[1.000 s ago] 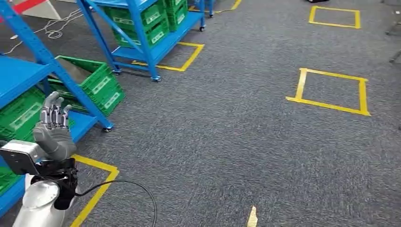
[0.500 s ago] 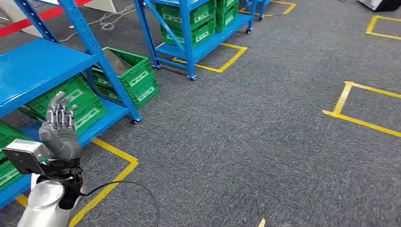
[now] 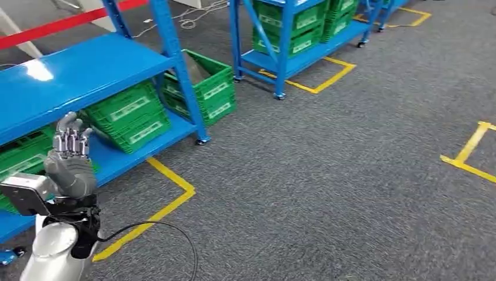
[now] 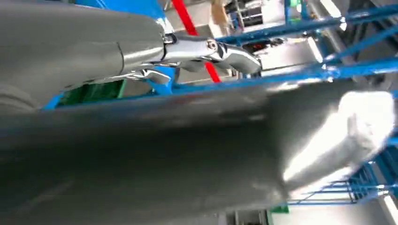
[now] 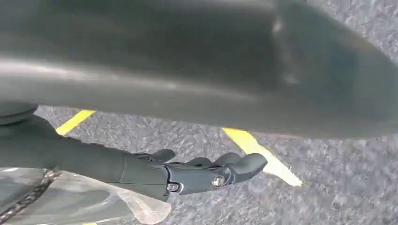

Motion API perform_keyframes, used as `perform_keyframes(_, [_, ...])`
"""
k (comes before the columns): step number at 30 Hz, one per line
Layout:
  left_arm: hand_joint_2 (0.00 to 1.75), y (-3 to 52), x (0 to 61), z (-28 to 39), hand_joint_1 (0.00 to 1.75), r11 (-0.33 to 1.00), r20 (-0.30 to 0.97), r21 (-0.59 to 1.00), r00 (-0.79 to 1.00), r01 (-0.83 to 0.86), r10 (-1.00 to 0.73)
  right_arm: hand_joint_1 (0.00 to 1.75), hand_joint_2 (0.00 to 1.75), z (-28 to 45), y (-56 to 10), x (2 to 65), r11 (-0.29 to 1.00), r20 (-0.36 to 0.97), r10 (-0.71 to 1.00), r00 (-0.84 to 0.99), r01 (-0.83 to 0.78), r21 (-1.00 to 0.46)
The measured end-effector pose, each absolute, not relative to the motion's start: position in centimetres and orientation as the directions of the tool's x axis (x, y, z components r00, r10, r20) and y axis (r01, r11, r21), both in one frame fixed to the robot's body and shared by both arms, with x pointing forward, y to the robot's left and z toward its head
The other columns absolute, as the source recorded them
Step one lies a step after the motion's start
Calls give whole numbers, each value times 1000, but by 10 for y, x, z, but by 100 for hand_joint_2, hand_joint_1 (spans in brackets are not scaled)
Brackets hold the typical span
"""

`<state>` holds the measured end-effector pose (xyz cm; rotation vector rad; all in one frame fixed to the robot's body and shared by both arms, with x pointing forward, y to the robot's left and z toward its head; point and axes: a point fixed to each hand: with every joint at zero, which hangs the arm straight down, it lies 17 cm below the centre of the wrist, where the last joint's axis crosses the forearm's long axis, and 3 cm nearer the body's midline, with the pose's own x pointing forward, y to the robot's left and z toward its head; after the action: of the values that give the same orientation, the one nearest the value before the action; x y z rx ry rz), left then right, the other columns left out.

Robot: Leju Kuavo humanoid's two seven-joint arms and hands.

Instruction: Take the parts from the cabinet and place them on the table.

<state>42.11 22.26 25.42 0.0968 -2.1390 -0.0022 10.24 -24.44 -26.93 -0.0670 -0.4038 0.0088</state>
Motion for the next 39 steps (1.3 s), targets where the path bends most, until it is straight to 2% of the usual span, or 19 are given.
perform_keyframes(39, [0, 222, 421, 245, 0, 997, 856, 26, -514, -71, -59, 0, 0, -271, -245, 94, 997, 378, 42, 925, -17, -71])
